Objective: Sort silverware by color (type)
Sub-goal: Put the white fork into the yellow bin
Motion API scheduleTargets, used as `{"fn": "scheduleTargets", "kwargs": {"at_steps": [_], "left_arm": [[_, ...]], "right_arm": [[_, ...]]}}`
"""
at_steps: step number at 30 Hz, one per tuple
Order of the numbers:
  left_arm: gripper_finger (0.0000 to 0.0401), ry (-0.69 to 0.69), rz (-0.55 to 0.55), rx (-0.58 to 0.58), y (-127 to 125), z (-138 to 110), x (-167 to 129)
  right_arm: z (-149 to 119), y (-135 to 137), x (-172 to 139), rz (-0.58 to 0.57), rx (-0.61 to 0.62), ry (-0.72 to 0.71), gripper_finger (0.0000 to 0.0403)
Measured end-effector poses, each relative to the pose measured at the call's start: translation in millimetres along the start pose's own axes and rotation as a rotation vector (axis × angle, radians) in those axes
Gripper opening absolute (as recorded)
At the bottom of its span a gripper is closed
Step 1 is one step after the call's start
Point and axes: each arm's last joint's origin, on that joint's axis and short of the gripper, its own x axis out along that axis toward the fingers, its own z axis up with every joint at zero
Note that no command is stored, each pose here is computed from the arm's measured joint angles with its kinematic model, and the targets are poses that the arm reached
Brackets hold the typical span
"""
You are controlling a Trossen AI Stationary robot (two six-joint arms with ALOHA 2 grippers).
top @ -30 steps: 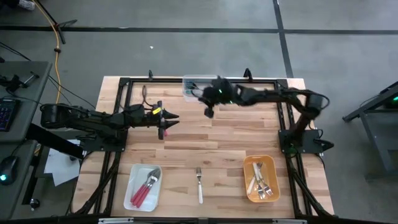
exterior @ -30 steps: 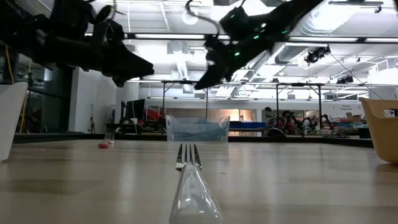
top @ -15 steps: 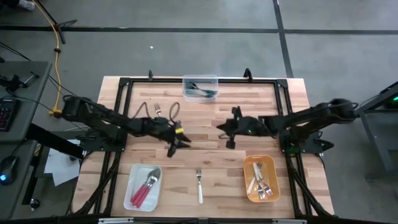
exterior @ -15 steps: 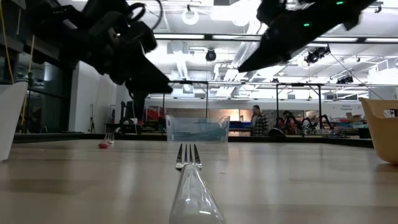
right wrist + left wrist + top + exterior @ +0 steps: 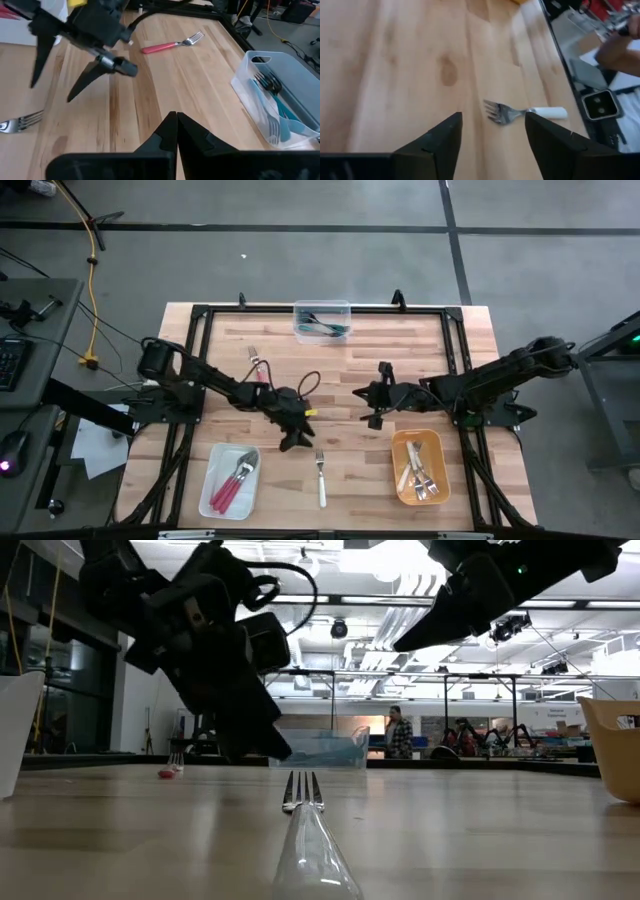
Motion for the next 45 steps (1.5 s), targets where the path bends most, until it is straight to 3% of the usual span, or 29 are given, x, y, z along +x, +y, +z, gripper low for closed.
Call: {"fn": "scheduleTargets", "kwargs": {"at_steps": [5,15,23,36,45], "left_arm": [[0.0227,0.052,-0.027,-0.014,0,-4,16],[0.0225,0.058,-0.040,-0.043,3,2,35],[0.0196,0.118,-0.014,-0.097,1,7,38],[0.0183,0.173,-0.040,-0.030,-17,1,46],[0.0182,0.135,0.025,-0.028,-16,3,47]], "right_arm": [[0,0,0,0.000,0.001,-0.004,0.0000],[0,0,0,0.001,0.005,-0.001,0.0000],[0,0,0,0.002,0.007,-0.002,0.0000],[0,0,0,0.007,0.022,0.002,0.0000],[0,0,0,0.006,0.025,0.002,0.0000]]}}
